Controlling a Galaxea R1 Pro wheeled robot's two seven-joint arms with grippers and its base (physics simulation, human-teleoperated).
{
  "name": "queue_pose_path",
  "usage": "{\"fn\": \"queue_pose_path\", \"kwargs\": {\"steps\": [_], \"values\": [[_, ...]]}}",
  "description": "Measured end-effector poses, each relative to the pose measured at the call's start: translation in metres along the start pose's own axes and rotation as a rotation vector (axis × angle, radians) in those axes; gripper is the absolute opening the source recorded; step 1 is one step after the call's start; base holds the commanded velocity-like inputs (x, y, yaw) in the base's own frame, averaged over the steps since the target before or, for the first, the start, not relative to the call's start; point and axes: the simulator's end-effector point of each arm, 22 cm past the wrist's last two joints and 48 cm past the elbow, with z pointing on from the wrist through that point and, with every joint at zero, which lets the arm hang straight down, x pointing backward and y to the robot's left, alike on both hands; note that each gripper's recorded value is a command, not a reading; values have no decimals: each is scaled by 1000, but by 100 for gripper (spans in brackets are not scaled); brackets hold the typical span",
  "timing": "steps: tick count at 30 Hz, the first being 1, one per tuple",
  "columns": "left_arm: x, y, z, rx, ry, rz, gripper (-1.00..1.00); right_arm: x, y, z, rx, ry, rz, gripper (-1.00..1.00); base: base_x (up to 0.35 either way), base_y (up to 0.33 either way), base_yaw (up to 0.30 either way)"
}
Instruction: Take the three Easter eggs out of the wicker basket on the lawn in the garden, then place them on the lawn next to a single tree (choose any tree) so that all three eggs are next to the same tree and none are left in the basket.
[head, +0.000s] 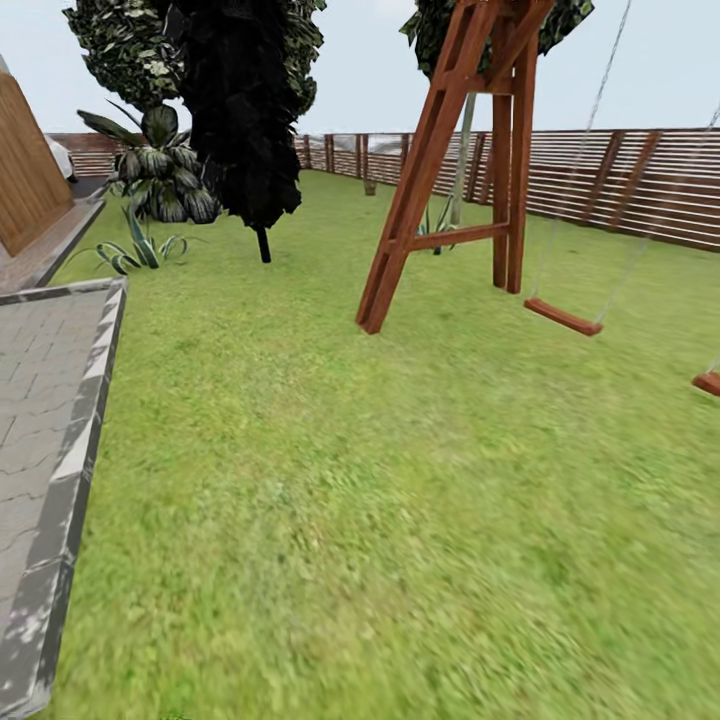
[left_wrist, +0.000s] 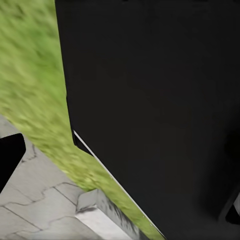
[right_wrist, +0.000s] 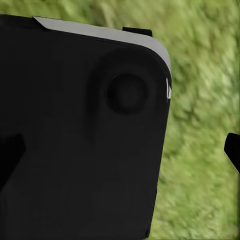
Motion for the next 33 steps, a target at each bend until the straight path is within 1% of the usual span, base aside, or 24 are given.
{"fn": "queue_pose_path", "kwargs": {"steps": [9, 26, 30, 33], "values": [[-3, 0, 0, 0, -9, 0, 100, -8, 0, 0, 1, -28, 2, 100, 0, 0, 219], [-10, 1, 0, -2, -27, -1, 100, -16, -3, 0, 6, -49, 4, 100, 2, 0, 216], [-12, 1, 0, -4, -31, -4, 100, -16, -4, -1, 7, -51, 4, 100, 154, 60, 264], [-12, 2, 0, -6, -32, -19, 100, -17, -5, -1, 8, -52, 4, 100, 255, 130, 270]]}}
